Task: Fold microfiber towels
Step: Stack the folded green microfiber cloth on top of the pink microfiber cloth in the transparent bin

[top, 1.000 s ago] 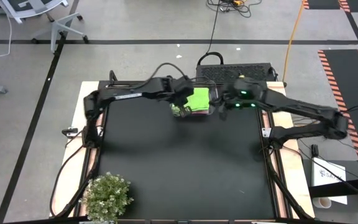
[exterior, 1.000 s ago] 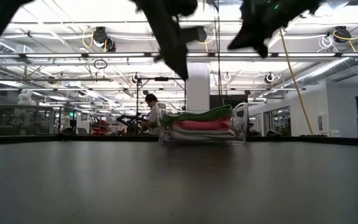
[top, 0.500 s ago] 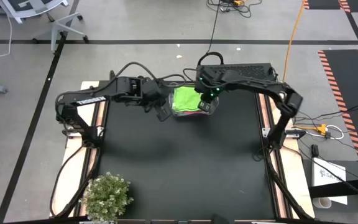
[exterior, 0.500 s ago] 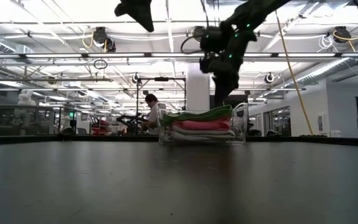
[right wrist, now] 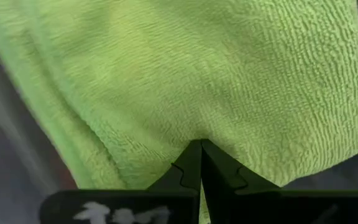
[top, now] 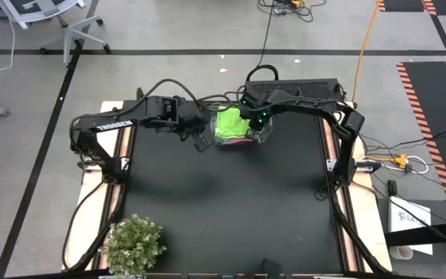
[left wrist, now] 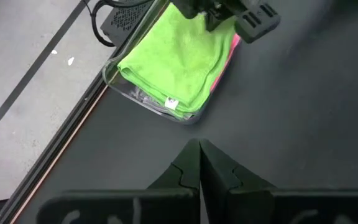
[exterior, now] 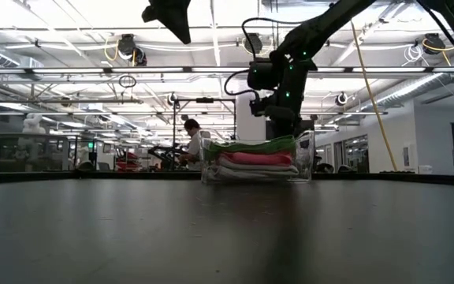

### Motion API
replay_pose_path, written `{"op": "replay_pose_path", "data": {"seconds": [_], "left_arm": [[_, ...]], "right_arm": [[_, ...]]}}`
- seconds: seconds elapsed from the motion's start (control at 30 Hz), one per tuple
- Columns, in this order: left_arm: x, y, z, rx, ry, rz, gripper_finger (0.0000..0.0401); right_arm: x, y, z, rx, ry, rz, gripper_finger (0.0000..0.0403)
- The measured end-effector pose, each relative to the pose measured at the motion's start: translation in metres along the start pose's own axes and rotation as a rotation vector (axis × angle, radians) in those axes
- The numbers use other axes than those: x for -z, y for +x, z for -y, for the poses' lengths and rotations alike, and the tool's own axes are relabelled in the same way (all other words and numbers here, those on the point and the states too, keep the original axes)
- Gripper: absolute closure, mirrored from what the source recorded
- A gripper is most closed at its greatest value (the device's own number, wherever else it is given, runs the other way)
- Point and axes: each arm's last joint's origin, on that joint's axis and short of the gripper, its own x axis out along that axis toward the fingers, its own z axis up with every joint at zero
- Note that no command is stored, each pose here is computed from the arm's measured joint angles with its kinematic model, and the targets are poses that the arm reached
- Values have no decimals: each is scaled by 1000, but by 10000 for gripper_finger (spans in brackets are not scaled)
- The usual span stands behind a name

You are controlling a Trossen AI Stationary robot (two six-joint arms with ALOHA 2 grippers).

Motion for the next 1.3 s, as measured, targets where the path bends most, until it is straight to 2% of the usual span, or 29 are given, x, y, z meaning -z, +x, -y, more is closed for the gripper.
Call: {"op": "replay_pose_path", "data": {"seconds": [0.3, 0.4, 0.6, 0.73, 0.93, 1.07, 1.3], "left_arm": [[0, 0, 0, 0, 1, -1, 392], [0, 0, 0, 0, 8, -1, 398], [0, 0, 0, 0, 14, 0, 388], [0, 0, 0, 0, 14, 0, 396], [0, 0, 0, 0, 13, 0, 389], [0, 0, 0, 0, 6, 0, 395], [0, 0, 0, 1, -2, 1, 388]], "right_arm": [[-2, 6, 9, 13, 35, 14, 403], [3, -7, 6, 8, 34, 2, 403], [10, -52, -10, 6, -15, 67, 403], [12, -61, -14, 7, -22, 83, 403], [17, -52, -15, -19, 14, 50, 403], [29, -33, -19, -79, 40, 10, 403], [48, -3, -20, -86, 43, 0, 403]]}}
